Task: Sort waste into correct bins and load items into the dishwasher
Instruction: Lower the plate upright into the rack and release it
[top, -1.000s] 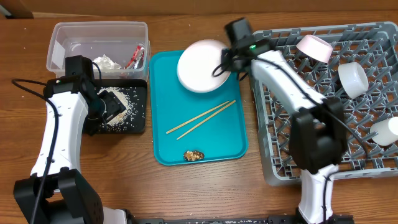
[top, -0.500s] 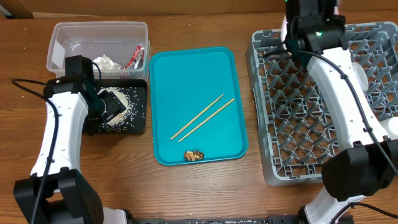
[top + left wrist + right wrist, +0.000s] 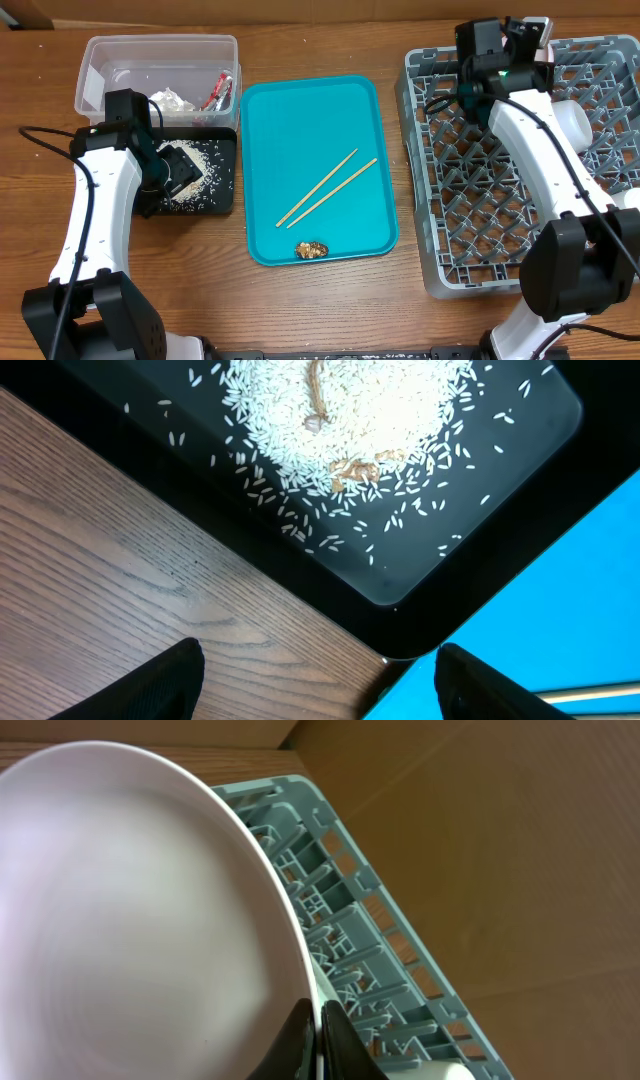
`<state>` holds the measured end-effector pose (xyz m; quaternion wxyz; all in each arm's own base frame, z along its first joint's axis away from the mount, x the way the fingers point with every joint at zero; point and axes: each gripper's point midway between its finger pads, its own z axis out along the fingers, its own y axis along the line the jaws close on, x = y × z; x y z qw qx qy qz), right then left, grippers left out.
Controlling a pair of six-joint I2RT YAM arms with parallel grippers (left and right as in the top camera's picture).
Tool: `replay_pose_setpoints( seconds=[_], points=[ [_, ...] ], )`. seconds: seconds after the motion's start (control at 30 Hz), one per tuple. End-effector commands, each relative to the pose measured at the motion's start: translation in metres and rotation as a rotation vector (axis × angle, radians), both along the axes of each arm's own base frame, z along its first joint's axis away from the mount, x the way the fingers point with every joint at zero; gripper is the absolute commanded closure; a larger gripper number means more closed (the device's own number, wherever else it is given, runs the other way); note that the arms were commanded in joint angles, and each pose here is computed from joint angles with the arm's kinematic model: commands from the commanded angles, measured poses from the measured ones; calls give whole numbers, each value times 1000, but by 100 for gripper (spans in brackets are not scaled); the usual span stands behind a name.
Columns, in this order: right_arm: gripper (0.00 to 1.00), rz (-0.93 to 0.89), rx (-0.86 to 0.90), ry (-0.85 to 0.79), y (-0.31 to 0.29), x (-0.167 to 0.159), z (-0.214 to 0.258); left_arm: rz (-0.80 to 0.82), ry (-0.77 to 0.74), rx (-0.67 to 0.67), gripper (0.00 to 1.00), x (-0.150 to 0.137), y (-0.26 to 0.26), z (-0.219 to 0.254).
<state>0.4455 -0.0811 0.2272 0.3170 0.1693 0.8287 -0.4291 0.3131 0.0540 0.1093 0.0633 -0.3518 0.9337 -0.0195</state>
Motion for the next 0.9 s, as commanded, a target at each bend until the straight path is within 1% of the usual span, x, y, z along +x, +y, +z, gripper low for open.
replay_pose_setpoints(
  seconds=[0.0, 0.1, 0.3, 0.37, 0.47, 0.53, 0.57, 0.6, 0.67, 0.73, 0.77, 0.8, 0.87],
  points=[
    [96, 43, 50, 11, 15, 2, -9, -21, -44, 8, 24, 5, 1, 13],
    [96, 88, 92, 28, 30, 4, -16, -20, -43, 8, 24, 5, 1, 13],
    [95, 119, 75, 54, 47, 1, -17, -20, -38, 7, 24, 4, 1, 13],
    [95, 101, 39, 41, 44, -1, -11, -21, -35, 7, 24, 3, 1, 13],
    [95, 15, -114, -18, 28, -6, 16, -21, -30, 5, 24, 2, 1, 12],
    [95, 6, -133, -17, 26, -8, 18, -20, -30, 5, 24, 2, 1, 12],
    [88, 15, -122, 5, 27, -9, 15, -20, -30, 5, 24, 2, 1, 12],
    [86, 40, -85, 46, 30, -11, 5, -20, -30, 5, 24, 2, 1, 12],
    [86, 100, 24, 119, 41, -12, -17, -20, -32, 6, 24, 2, 1, 12],
    [86, 130, 90, 152, 49, -13, -28, -20, -32, 6, 24, 2, 1, 12],
    [83, 164, 164, 188, 58, -15, -40, -20, -32, 6, 24, 2, 1, 12],
    [80, 176, 191, 201, 62, -16, -44, -20, -32, 6, 24, 2, 1, 12],
    [60, 191, 236, 224, 67, -19, -51, -20, -32, 6, 24, 2, 1, 12]
  ],
)
